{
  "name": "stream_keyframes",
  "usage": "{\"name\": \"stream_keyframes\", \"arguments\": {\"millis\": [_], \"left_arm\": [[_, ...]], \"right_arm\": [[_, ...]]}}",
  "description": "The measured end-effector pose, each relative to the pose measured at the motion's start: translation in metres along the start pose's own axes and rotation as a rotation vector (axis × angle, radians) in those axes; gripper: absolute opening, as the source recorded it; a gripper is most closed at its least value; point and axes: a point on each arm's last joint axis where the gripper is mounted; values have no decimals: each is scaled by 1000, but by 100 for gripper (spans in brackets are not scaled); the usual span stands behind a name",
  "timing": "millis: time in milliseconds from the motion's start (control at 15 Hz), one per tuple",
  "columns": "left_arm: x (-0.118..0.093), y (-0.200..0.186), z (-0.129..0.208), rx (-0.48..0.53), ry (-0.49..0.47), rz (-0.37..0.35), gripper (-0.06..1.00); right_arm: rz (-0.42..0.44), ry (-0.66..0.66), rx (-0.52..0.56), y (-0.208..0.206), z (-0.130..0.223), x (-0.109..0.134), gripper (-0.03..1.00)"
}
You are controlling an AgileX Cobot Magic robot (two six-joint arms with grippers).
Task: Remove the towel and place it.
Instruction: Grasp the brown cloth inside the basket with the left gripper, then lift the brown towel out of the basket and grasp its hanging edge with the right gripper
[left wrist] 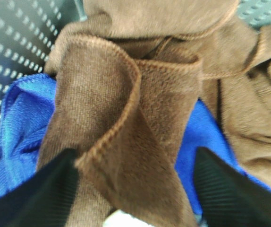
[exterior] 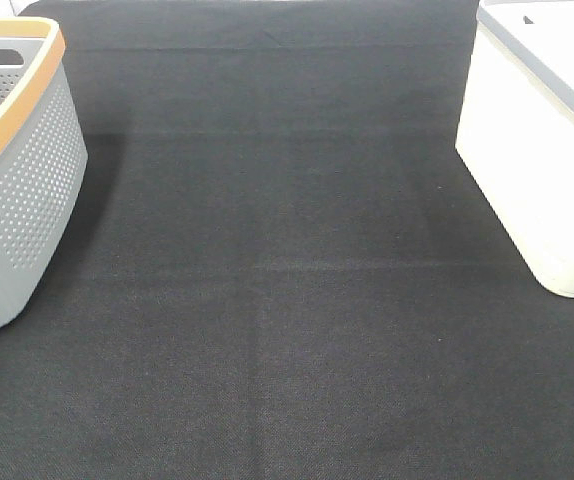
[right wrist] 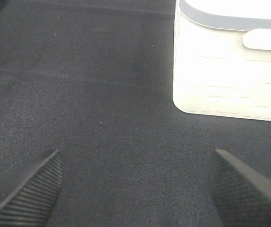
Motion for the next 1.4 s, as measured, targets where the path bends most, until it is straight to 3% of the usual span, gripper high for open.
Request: {"name": "stream_keyframes", "arguments": {"millis": [200, 267, 333, 400, 467, 867, 1000, 1267, 1400], "left_arm": [[0, 5, 1, 10, 12, 2, 48], [0, 5, 1, 7, 13, 3, 38], [0, 5, 0, 0, 15, 6, 18], [0, 5, 0, -5, 28, 7, 5], [0, 5, 0, -5, 40, 6, 0], [0, -6, 0, 7, 74, 0, 0], [-4, -54, -2, -18, 127, 10, 0], [-9, -139, 0, -119, 144, 49, 0], [-15, -203, 9, -226, 147, 119, 0]], "right_arm": [[-1, 0, 0, 0, 0, 0, 80], [-1, 0, 0, 0, 0, 0, 80], [-1, 0, 0, 0, 0, 0, 80], [-1, 0, 0, 0, 0, 0, 80], [-1, 0, 0, 0, 0, 0, 80], [-1, 0, 0, 0, 0, 0, 80], [-1, 0, 0, 0, 0, 0, 80], [-1, 0, 0, 0, 0, 0, 80], [-1, 0, 0, 0, 0, 0, 80]]}}
Point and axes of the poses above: a point on each arm's last joint axis where the gripper is mounted, y pointing out along that axis toward the gripper, x along the wrist's bending axis when the last joint is at zero, z = x × y, and after that the axes turned 8 degrees about -y, right-handed
